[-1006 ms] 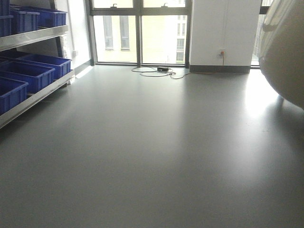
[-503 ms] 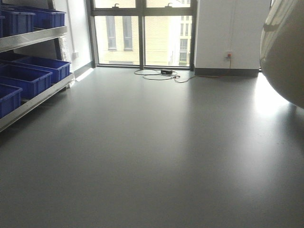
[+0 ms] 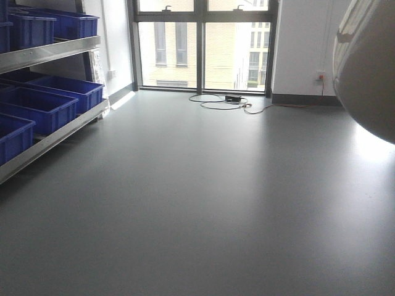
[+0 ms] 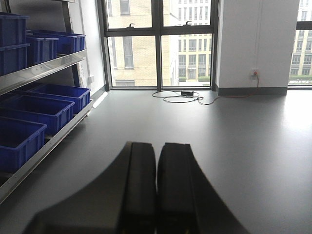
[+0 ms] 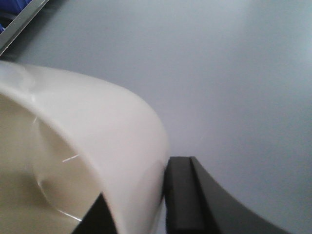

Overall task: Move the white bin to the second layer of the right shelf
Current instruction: 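Continue driving toward the windows with the bin held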

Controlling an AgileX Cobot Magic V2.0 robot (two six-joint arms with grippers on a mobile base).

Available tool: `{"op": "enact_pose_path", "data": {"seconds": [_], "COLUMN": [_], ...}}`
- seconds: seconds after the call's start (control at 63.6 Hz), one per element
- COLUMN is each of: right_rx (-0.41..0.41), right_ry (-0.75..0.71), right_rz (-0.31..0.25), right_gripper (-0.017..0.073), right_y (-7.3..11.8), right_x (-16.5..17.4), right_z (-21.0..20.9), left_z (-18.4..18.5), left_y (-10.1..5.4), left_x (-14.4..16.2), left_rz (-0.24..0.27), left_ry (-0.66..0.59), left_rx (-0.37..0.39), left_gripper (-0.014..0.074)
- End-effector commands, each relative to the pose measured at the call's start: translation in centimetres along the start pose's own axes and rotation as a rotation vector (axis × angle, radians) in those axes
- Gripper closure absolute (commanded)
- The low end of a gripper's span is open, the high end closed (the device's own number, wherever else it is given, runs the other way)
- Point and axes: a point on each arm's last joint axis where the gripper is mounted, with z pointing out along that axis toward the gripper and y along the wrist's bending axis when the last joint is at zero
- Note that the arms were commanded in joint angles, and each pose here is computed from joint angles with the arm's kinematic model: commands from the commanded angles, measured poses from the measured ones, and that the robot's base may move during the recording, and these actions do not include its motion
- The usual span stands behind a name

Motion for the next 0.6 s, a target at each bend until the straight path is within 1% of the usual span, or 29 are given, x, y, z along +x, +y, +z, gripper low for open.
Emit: {"op": "enact_pose_path", "data": {"seconds": [0.0,0.582], "right_rx": [-0.020,-0.020], "right_ry": [-0.128,-0.128], "right_rz": [0.003,0.003], "right_gripper": [0.0503,0.0503], "right_y": [0.33,0.33], "right_x": [-1.68,-1.68], "right_z": [-0.75,-0.75], "left_z": [-0.07,-0.07], "left_y": [0.04,0.04], "left_x": [0.22,0.22], "left_rz": [-0.014,-0.014], "left_ry": [-0.073,-0.073], "left_rx": [-0.005,-0.005], "left_gripper": [0.0509,0.0509]}}
